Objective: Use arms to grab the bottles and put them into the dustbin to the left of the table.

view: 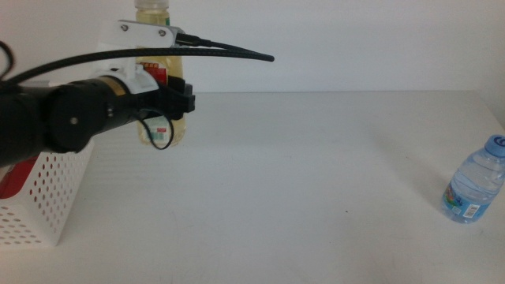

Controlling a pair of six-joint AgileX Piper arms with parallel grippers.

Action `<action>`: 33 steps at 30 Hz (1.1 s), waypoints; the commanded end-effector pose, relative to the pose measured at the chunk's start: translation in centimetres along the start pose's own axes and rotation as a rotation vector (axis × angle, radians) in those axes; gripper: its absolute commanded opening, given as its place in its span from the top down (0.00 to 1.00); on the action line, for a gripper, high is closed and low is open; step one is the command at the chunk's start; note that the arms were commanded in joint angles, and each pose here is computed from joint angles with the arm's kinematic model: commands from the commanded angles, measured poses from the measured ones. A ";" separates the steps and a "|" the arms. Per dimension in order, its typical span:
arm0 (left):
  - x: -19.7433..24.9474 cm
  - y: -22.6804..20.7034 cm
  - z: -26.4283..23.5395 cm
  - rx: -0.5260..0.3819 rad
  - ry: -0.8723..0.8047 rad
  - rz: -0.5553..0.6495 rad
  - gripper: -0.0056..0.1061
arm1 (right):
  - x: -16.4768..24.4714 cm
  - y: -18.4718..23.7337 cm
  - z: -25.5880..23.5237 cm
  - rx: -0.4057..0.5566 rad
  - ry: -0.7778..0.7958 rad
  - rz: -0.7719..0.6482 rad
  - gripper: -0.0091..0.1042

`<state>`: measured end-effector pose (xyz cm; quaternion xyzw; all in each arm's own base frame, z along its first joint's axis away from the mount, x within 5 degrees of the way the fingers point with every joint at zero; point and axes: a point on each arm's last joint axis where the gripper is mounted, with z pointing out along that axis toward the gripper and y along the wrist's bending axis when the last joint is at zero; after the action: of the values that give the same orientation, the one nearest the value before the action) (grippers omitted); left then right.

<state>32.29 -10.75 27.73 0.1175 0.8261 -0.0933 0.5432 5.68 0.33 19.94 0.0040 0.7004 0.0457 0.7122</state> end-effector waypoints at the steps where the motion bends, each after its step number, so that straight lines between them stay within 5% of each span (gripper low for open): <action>1: -3.8 -0.2 -3.1 0.004 -0.171 -0.010 0.94 | -1.1 0.1 -0.3 -0.001 -0.110 -0.016 0.27; 19: -7.0 4.9 -9.0 -0.051 0.271 -0.020 0.95 | -1.1 0.1 -0.3 -0.001 -0.110 -0.016 0.27; 33: -9.3 13.5 -9.9 -0.197 0.486 -0.130 0.99 | -1.1 0.1 -0.3 -0.001 -0.110 -0.016 0.27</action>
<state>31.39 3.44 36.66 0.0385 0.9619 -0.0232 0.2696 5.68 0.33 19.94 0.0040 0.7004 0.0457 0.7122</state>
